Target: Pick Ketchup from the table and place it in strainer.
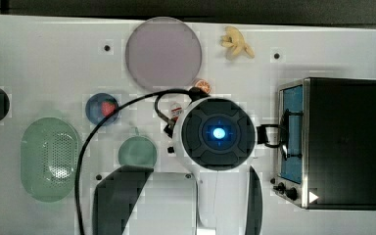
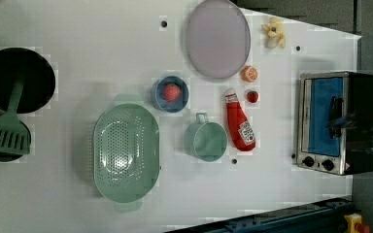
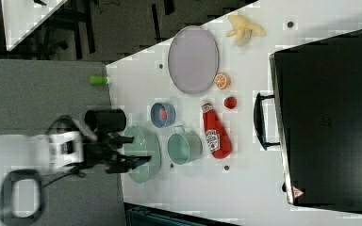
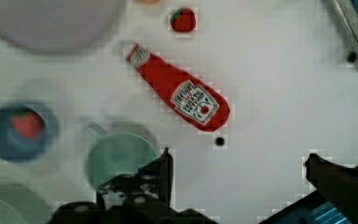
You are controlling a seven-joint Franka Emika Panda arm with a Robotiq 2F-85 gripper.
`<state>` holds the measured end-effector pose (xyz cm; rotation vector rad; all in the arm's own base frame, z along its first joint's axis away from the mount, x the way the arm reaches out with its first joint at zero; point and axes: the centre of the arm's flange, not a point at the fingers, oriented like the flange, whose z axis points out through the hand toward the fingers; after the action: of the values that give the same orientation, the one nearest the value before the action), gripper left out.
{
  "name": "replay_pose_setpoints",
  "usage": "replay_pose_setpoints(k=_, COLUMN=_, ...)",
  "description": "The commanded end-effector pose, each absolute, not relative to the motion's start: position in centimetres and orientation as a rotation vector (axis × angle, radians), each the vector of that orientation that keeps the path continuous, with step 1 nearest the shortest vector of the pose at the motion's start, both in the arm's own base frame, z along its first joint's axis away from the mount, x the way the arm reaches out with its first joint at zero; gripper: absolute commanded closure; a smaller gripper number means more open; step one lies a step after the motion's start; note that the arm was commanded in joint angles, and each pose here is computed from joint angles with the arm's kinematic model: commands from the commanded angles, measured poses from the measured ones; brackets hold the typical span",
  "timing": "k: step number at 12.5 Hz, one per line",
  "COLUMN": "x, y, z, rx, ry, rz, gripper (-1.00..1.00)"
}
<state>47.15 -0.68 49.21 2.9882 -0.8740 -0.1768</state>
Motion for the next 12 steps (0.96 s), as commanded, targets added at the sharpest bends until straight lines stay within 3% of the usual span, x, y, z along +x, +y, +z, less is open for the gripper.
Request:
replay_pose_setpoints(k=1, x=46.4, y=-0.6, z=44.5, rx=3.101, ry=-0.369, rz=-0.232, gripper=-1.00)
replay_pose_setpoints(k=7, x=45.5, y=0.3, z=35.7, rx=3.138, ry=0.225, rz=-0.111, gripper=-1.00)
replay_pose_setpoints(k=10, x=46.8, y=0.3, z=31.8, rx=3.143, ry=0.315, rz=-0.077, gripper=-1.00)
replay_pose_setpoints(k=12, x=47.2, y=0.3, z=28.8, rx=3.152, ry=0.314, rz=-0.095, gripper=-1.00)
